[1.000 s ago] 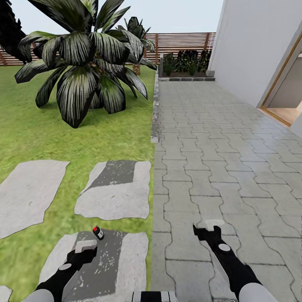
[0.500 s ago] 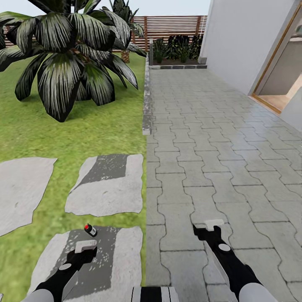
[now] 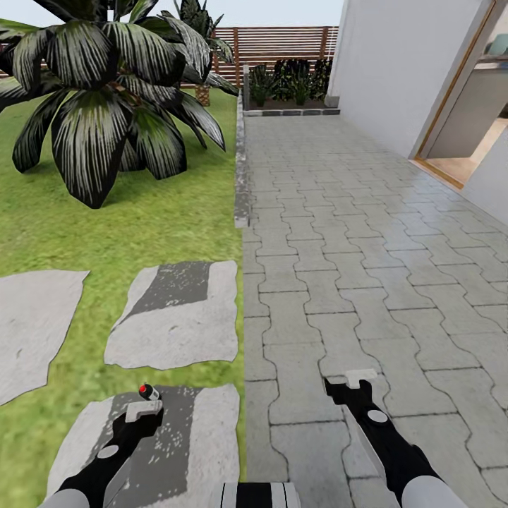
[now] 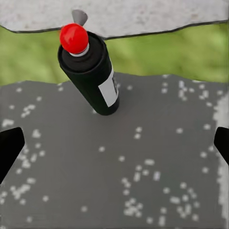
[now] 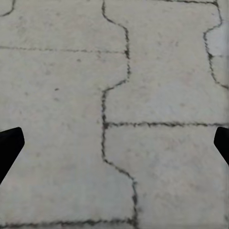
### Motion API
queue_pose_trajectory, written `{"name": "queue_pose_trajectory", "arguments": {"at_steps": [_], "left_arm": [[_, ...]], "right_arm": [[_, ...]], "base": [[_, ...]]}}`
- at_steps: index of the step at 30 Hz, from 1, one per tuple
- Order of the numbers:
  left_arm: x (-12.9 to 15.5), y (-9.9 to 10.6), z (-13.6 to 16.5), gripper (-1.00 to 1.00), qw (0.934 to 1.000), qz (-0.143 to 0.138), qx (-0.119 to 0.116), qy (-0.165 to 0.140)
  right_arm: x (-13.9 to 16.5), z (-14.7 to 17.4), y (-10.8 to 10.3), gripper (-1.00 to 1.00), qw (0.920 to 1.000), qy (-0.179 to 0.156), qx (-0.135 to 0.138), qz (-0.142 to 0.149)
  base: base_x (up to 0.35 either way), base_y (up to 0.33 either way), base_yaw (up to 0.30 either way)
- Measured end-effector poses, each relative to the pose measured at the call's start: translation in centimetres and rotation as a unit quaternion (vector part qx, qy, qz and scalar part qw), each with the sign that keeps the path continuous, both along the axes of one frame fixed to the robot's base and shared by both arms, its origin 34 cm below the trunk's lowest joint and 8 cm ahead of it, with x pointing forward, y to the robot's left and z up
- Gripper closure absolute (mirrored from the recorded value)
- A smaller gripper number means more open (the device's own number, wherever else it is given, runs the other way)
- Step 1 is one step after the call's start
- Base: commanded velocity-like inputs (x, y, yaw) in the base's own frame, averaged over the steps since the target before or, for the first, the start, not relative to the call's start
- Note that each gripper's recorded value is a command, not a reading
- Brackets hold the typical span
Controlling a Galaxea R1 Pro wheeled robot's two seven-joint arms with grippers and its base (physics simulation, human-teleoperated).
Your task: In the garden, pick up the pesticide atomizer on the floor and spray pesticide onto both trees until each tree trunk is fully covered.
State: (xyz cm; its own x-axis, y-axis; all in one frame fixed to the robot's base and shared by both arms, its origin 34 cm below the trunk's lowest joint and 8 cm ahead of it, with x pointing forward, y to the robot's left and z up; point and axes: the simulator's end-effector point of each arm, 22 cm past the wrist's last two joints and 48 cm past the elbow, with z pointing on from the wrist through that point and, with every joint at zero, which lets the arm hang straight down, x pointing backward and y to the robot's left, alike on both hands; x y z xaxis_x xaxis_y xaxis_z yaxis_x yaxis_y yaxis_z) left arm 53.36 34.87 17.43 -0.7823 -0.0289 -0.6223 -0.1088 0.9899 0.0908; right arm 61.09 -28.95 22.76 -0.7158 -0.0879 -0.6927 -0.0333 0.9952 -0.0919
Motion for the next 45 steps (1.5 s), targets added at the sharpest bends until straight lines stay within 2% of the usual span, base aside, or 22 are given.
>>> {"name": "queue_pose_trajectory", "arguments": {"at_steps": [29,36,45], "left_arm": [[0.0,0.1,0.1,-1.00,1.0000,0.000,0.002,-0.008],[-1.1,0.1,-1.6,-1.00,1.0000,0.000,0.001,0.009],[-2.1,0.0,-3.1,-1.00,1.0000,-0.003,0.004,0.006]], "right_arm": [[-0.1,-0.1,0.1,-1.00,1.0000,0.002,0.000,0.000],[-1.2,-2.2,0.1,-1.00,0.9998,0.021,0.001,0.000],[-2.8,-4.9,0.1,-1.00,0.9989,0.047,0.001,0.000]], "base": [[0.000,0.031,0.000],[0.000,0.000,0.000],[0.000,0.000,0.000]]}}
